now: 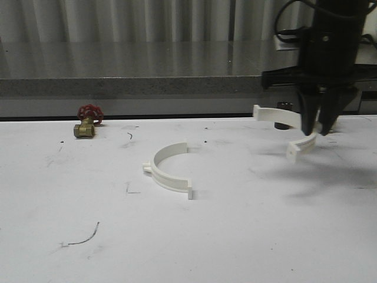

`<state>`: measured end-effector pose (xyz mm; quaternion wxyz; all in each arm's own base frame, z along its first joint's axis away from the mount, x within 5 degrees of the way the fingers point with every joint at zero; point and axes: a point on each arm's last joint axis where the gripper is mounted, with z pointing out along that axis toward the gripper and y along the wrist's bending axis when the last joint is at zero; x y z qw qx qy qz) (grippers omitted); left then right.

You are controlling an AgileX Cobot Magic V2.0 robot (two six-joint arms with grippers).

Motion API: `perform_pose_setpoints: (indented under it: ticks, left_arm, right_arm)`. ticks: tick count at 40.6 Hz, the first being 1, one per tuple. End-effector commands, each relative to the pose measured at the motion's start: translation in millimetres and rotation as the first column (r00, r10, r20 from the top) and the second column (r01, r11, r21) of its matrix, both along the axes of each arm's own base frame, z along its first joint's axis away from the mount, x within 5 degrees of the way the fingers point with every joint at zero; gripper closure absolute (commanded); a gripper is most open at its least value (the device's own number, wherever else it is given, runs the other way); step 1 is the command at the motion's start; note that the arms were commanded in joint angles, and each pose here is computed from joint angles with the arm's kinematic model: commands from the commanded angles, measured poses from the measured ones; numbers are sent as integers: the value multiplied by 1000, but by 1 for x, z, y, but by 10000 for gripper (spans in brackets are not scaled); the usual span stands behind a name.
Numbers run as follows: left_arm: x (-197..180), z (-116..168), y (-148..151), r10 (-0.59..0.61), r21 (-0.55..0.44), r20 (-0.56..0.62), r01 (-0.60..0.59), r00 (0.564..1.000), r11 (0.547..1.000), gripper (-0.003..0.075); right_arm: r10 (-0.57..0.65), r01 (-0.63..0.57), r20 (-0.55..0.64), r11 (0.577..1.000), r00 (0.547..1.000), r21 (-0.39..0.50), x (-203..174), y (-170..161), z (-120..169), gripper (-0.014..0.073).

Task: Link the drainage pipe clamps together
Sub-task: 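Carry the clamp half toward the placed half, aligning the open ends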

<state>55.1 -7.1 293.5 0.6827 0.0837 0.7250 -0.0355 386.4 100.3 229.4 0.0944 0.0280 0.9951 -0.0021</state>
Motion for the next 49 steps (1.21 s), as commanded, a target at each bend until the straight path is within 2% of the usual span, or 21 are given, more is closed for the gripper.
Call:
perform_pose_setpoints:
  ticks: [1, 7, 14, 28, 49]
  left_arm:
    - [-1, 15, -1, -10, -13, 95, 12, 995, 1000, 741]
    - [-1, 15, -1, -10, -13, 95, 12, 995, 1000, 741]
    - [-1, 15, -1, -10, -13, 95, 12, 995, 1000, 741]
    - [-1, 15, -1, -10, -13, 95, 12, 995, 1000, 741]
    - [-1, 15, -1, -10, -13, 94, 11, 996, 1000, 741]
  right_arm:
    - [7, -9, 80, 1000, 997, 27, -5, 23, 24, 487]
    - [44, -48, 84, 998, 996, 46, -8, 65, 12, 487]
    - [32, -38, 91, 997, 995, 68, -1, 91, 3, 487]
    - [25, -32, 93, 997, 995, 73, 16, 101, -10, 487]
    - [0, -4, 82, 999, 997, 48, 18, 98, -14, 487]
